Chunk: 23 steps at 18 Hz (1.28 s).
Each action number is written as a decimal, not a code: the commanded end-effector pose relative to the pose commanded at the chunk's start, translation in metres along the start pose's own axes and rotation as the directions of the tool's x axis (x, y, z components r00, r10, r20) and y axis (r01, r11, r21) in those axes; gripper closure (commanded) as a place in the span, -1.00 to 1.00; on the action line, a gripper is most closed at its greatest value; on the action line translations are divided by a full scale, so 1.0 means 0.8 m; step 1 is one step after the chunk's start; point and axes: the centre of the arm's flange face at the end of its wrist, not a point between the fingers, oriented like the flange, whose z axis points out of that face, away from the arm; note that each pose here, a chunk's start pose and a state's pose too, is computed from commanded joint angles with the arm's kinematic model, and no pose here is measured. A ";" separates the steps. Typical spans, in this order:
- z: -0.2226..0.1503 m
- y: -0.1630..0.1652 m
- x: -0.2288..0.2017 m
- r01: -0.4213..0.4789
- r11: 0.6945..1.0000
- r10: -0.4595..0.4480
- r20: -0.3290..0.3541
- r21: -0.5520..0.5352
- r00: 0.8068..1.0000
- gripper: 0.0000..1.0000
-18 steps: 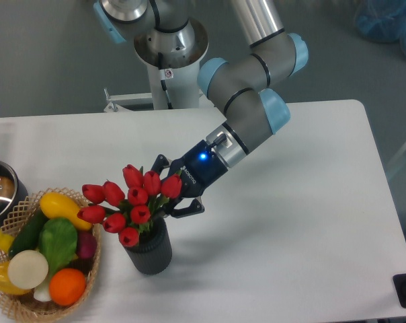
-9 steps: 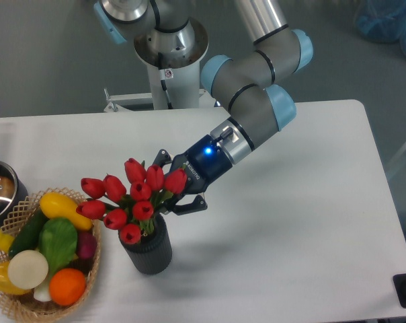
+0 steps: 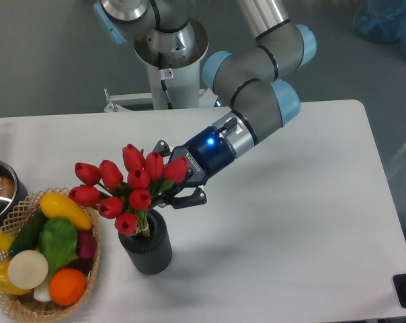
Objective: Pick up the flowers from the vase
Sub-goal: 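Lift the gripped tulips straight up out of the black vase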
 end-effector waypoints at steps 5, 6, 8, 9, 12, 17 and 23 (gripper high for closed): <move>-0.009 -0.038 0.010 0.035 0.999 -0.035 0.013 0.004 0.999 0.26; -0.011 -0.039 0.012 0.041 0.999 -0.041 0.014 0.004 0.999 0.26; -0.017 -0.046 0.017 0.039 0.999 -0.039 0.022 0.008 0.999 0.26; -0.018 -0.053 0.021 0.038 0.999 -0.038 0.018 0.021 0.999 0.26; -0.023 -0.069 0.028 0.039 0.998 -0.040 0.016 0.047 0.999 0.26; -0.030 -0.085 0.030 0.029 0.998 -0.030 0.023 0.055 0.999 0.28; -0.061 -0.119 0.023 0.048 0.997 -0.052 0.062 0.068 0.997 0.29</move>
